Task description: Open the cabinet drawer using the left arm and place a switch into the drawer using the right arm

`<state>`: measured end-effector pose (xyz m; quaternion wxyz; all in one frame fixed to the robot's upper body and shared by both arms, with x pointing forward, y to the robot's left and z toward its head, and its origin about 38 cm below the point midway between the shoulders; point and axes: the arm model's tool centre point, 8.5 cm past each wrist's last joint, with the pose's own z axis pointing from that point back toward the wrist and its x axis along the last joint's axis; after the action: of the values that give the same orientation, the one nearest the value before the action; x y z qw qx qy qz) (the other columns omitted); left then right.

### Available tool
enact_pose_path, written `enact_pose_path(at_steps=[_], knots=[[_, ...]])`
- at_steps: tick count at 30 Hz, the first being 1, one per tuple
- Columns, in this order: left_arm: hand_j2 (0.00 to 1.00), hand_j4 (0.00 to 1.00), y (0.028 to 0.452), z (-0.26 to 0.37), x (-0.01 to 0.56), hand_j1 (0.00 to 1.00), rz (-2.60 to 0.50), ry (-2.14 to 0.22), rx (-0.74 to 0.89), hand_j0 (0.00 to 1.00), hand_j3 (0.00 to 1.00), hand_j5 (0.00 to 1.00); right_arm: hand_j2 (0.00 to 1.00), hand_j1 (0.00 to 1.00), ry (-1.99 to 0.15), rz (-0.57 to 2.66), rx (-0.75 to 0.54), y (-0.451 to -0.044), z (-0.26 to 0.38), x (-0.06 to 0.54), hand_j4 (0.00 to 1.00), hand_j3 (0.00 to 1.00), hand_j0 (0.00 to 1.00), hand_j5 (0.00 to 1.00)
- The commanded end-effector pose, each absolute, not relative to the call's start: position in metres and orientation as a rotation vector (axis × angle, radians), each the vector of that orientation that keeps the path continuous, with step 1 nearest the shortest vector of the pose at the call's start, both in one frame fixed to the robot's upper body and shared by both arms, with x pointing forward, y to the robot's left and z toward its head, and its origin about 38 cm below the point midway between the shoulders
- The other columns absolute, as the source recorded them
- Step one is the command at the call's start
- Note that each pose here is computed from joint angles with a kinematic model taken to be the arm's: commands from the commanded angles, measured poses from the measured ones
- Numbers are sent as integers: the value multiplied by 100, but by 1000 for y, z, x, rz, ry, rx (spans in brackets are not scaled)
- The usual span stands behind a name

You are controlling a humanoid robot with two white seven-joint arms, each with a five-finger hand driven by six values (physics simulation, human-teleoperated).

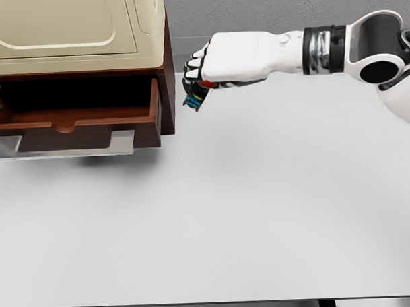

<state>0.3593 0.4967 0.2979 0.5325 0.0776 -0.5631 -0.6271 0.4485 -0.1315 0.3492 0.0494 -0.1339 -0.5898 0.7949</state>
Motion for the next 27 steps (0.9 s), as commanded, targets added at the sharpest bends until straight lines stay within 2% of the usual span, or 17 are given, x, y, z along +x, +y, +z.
enact_pose_path(at_steps=[1, 16, 23, 27], knots=[[100, 100, 497, 300, 360, 100, -1487, -1348, 187, 100, 100, 100, 31, 31, -1853, 2397, -349, -120, 352, 445, 31, 31, 31, 31], [100, 100, 497, 299, 360, 100, -1487, -1349, 185, 100, 100, 100, 31, 31, -1928, 2436, -244, -22, 379, 463, 31, 31, 31, 31], [100, 100, 498, 298, 360, 100, -1480, -1348, 186, 100, 100, 100, 31, 31, -1821, 2439, -154, 24, 355, 482, 31, 31, 31, 31], [100, 100, 498, 297, 361, 100, -1480, -1349, 184, 100, 100, 100, 30, 30, -1758, 2398, -159, 24, 348, 500, 30, 30, 30, 30]])
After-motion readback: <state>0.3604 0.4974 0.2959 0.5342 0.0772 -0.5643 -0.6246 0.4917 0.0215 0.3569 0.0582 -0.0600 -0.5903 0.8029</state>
